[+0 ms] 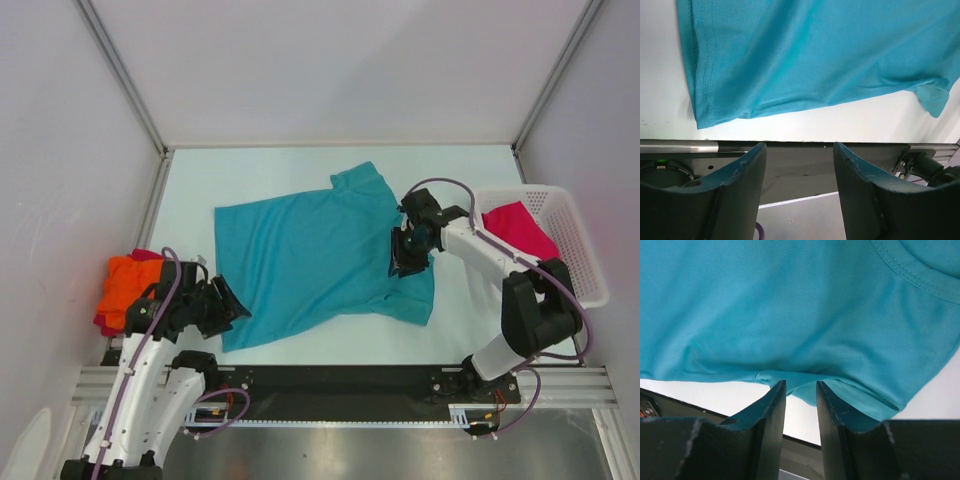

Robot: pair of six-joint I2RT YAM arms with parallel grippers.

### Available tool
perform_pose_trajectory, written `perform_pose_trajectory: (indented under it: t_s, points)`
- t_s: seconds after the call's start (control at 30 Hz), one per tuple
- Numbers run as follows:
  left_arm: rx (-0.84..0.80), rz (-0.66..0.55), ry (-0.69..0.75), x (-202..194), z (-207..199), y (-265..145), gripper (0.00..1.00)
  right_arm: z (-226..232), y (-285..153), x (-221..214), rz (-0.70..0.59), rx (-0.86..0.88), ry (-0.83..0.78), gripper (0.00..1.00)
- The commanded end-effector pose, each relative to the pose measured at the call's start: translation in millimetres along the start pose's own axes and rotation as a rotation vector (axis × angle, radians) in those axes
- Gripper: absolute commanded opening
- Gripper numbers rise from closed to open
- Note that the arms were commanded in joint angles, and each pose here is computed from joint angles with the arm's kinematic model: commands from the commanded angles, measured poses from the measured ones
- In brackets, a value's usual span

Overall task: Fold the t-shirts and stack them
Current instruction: Flatten out the tshirt

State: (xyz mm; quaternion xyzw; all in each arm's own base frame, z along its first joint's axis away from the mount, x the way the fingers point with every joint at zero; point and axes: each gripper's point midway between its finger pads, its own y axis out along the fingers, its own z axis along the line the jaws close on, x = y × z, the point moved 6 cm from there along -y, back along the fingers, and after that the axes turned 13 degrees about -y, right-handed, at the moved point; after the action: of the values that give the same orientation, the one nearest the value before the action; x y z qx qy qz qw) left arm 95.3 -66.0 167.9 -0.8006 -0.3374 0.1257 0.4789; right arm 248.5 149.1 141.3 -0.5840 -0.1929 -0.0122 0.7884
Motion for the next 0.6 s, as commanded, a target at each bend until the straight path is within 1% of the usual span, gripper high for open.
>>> perform_pose_trajectory:
  t_s: [0.0, 0.17, 0.3, 0.57]
  points:
    - [-0.06, -0.016, 0.002, 6.2, -16.6, -7.8, 0.61, 5.2, 18.1, 13.4, -0.003, 0.033, -0.03, 0.36]
    - [-0.103, -0.04, 0.024, 19.2, -36.7, -15.4, 0.61, 8.5, 45.9, 3.4, 0.048, 0.056, -0.025, 0.35]
    - [-0.12, -0.04, 0.043, 27.3, -46.7, -13.6, 0.61, 16.3, 58.5, -20.1, 0.12, 0.05, -0.042, 0.32]
    - [-0.129, -0.004, 0.05, 28.2, -45.7, 3.0, 0.61, 36.8, 20.6, -68.0, 0.126, 0.047, -0.05, 0.31]
